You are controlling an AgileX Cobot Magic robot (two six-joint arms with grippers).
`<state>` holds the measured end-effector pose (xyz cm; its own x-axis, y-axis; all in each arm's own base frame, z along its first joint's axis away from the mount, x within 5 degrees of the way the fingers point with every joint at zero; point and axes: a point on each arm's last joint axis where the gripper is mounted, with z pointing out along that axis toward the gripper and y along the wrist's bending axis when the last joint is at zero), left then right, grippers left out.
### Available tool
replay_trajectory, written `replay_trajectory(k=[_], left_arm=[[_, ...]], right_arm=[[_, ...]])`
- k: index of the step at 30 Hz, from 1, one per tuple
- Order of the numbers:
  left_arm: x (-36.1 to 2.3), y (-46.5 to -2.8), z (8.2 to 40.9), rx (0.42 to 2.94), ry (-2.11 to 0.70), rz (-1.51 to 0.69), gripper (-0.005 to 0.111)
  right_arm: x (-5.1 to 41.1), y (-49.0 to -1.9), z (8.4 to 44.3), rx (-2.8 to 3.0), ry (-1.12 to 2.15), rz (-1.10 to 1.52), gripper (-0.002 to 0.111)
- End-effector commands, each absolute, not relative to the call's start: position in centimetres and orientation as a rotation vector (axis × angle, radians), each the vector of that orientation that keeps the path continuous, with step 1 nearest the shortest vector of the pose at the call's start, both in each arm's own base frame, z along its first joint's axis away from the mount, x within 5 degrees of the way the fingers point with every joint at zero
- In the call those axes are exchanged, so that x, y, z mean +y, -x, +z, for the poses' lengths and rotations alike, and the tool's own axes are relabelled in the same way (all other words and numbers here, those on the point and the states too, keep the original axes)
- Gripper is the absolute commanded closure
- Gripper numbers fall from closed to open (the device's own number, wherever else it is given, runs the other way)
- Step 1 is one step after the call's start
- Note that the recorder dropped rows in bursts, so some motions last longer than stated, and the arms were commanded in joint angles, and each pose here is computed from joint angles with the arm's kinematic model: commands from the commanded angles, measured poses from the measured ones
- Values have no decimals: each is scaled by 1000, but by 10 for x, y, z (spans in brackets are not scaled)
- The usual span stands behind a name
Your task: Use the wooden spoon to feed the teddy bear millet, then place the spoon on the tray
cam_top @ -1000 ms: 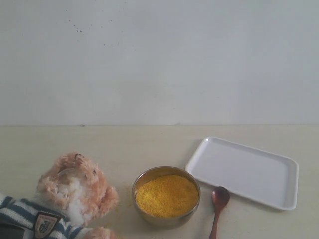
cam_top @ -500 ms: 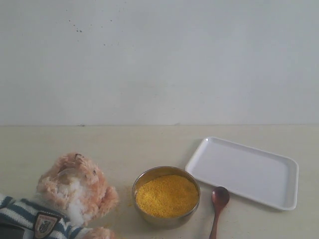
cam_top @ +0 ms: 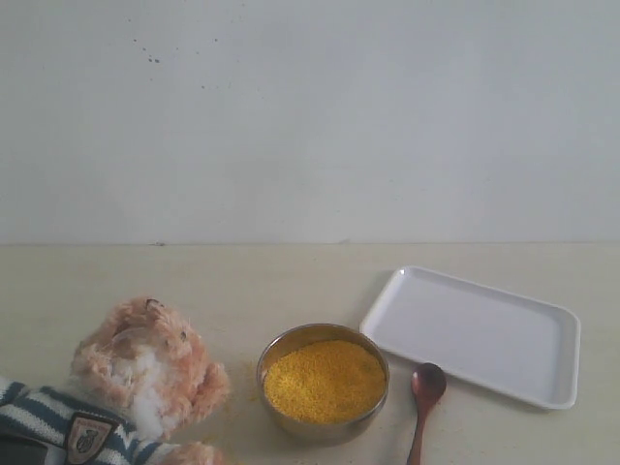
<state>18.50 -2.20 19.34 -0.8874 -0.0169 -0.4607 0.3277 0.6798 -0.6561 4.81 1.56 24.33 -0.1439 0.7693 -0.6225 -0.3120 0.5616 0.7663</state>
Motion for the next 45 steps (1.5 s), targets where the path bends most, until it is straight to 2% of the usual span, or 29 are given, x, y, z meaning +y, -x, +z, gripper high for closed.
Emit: replay_trajectory(k=[1,5,10,14,18,25,29,34,38,45], left_arm=[[-23,-184,196,2439,-249,-1098,103],[-23,-184,196,2439,-249,-1098,103],[-23,-184,196,2439,-249,-1098,103],[-23,-184,196,2439,-249,-1098,103],[-23,-184,196,2439,-249,-1098,103],[-23,-184,196,2439,-249,-1098,103],[-23,-184,196,2439,-249,-1098,103],[-23,-184,196,2439,-249,-1098,103],[-23,-184,196,2439,-249,-1098,103],[-23,-184,196,2439,-248,-1096,103]], right_arm=[[16,-41,275,1560,-163,793,108],[28,-52,295,1819,181,568,108],[56,-89,304,2116,424,408,108],[75,-123,301,2268,483,293,108],[95,-159,277,2397,554,168,108],[119,-196,233,2557,418,153,108],[117,-203,231,2531,329,115,108],[109,-190,209,2527,96,19,108],[127,-176,212,2387,220,-95,108],[160,-176,190,2504,126,-131,108]])
